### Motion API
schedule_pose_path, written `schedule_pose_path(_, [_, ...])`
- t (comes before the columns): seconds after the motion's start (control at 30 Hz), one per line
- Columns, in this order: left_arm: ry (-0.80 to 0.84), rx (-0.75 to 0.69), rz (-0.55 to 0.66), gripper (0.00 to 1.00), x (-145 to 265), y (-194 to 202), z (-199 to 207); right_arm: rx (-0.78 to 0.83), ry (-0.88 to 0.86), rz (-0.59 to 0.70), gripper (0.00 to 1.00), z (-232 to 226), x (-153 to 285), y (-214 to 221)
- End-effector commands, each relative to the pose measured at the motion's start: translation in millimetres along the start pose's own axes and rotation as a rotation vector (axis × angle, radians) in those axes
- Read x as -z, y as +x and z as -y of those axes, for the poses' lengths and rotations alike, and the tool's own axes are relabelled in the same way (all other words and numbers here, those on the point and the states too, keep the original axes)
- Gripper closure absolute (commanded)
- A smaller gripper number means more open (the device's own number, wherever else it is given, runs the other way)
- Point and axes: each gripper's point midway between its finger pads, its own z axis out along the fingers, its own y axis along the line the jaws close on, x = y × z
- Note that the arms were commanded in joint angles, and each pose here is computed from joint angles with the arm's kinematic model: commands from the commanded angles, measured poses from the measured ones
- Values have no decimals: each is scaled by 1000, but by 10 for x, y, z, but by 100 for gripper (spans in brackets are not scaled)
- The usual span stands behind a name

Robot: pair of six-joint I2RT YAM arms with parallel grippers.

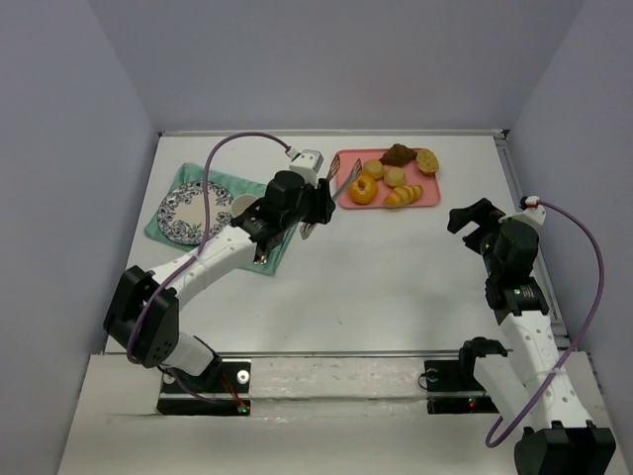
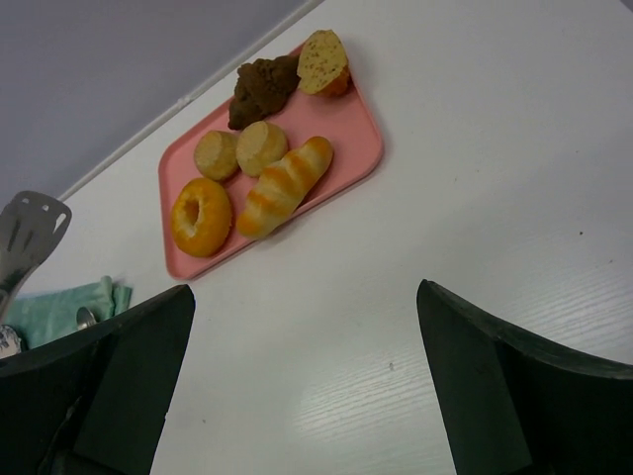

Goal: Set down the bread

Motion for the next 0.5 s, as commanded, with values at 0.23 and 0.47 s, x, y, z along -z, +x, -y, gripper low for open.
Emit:
schedule_pose_path(0.23, [6, 15, 64, 37, -282, -323, 99, -5, -22, 7, 0, -36, 4, -4])
schedule_pose_path(0.47, [5, 34, -28, 42, -674, -215, 43, -6, -16, 11, 0, -27, -1, -9])
